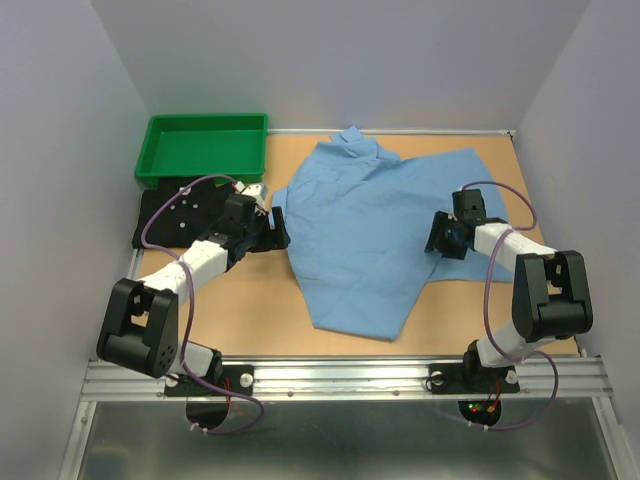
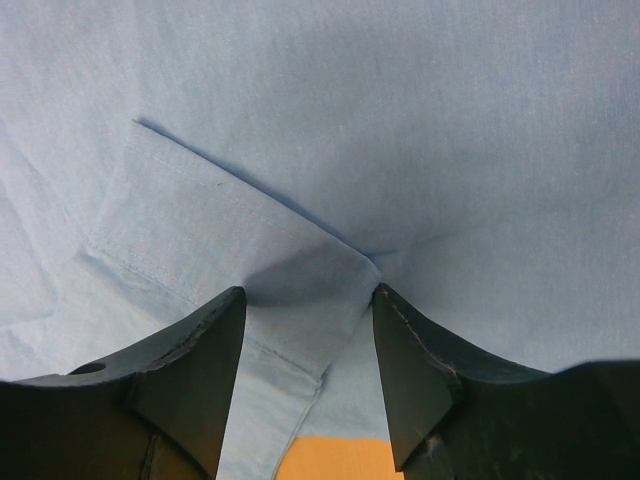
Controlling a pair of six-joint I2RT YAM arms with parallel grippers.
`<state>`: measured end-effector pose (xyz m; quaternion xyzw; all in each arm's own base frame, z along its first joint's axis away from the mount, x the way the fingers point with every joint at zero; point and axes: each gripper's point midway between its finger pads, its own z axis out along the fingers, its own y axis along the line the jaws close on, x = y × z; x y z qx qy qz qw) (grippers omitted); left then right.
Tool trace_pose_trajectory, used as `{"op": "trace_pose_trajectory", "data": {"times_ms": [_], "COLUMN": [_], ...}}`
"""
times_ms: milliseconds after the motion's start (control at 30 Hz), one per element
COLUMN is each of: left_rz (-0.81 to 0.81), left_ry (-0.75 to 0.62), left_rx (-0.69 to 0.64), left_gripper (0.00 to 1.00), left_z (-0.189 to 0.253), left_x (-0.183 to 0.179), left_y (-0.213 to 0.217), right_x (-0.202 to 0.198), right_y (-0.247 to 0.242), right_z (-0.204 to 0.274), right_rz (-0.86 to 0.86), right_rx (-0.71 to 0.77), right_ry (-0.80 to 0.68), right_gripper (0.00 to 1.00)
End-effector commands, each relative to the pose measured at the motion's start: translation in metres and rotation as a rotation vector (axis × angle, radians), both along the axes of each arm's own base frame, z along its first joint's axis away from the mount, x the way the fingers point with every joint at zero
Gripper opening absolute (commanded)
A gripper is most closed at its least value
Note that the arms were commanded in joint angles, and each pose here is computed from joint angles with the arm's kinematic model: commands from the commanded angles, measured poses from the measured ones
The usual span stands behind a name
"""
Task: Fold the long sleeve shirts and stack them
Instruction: Fold the shirt
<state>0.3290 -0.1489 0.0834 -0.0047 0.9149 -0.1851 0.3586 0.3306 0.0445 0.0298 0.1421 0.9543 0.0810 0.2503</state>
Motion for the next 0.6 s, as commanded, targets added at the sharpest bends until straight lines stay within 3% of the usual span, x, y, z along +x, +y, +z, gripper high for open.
{"op": "trace_pose_trajectory", "data": {"times_ms": [0, 333, 567], "left_rz": [-0.021, -0.02, -0.014], "left_ry": [-0.053, -0.039, -0.036], "left_rx": [-0.014, -0.012, -0.006], "left_gripper": [0.85, 0.85, 0.85], "left_z": [0.016, 0.011, 0.011], "left_x": [0.013, 0.013, 0.013], "left_y": [-0.007, -0.007, -0.006], "right_x": [0.025, 0.025, 0.021], "right_y": [0.007, 0.008, -0.01], "right_z": [0.025, 0.015, -0.001], "right_rz": [0.027, 0.031, -0.045], "right_rx": [0.004, 0.004, -0.071], "right_ry": [-0.084, -0.061, -0.032], "right_gripper": [0.59, 0.53, 0.38]}}
